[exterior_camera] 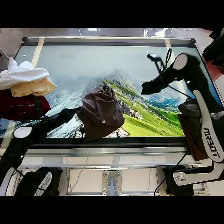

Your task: Fold the shirts.

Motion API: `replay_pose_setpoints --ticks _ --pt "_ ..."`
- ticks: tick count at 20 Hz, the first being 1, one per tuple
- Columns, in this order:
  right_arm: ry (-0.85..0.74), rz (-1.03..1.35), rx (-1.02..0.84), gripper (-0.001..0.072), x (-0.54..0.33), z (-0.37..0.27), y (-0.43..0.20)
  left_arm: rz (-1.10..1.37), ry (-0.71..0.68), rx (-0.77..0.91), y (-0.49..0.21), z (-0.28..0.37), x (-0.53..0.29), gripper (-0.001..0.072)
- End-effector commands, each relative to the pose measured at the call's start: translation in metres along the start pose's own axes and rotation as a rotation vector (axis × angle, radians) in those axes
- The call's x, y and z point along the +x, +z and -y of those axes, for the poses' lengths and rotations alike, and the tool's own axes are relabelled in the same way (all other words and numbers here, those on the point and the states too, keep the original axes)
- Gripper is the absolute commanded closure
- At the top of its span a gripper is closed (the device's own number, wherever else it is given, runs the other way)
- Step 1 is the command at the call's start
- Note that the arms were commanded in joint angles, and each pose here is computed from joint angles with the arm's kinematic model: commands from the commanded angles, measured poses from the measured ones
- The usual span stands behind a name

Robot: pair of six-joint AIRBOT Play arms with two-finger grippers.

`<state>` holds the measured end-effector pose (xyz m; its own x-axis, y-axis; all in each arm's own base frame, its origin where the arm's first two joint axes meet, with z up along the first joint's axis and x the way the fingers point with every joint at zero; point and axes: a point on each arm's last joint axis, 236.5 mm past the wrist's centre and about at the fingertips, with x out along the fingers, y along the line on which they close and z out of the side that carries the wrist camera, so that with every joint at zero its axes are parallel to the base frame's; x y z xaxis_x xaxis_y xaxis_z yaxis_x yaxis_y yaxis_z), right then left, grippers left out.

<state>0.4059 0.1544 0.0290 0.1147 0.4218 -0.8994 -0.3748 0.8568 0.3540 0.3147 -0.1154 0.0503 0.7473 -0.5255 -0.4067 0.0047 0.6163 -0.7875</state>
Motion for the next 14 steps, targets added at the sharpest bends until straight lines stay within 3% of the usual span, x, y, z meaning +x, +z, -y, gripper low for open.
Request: replay_pose_setpoints --ticks 1,2,4,8,14 --pt "0.226 0.027 0.118 0.0446 0.059 -0.025 0.004 0.187 -0.038 0.003 0.042 0.019 -0.039 0.0697" --pt "0.27 0.038 0.161 0.0443 0.07 -0.028 0.011 0.207 -0.046 -0.002 0.045 0.023 -0.043 0.0698" --pt "0.37 0.036 0.255 0.0327 0.093 -0.037 0.019 0.225 -0.059 0.005 0.047 0.028 -0.049 0.0698" --pt "0.474 0.006 0.282 0.0324 0.14 -0.069 0.019 0.227 -0.061 0.008 0.047 0.029 -0.049 0.0697" --pt "0.408 0.056 0.221 0.0325 0.184 -0.106 0.025 0.227 -0.061 0.009 0.047 0.029 -0.049 0.0697"
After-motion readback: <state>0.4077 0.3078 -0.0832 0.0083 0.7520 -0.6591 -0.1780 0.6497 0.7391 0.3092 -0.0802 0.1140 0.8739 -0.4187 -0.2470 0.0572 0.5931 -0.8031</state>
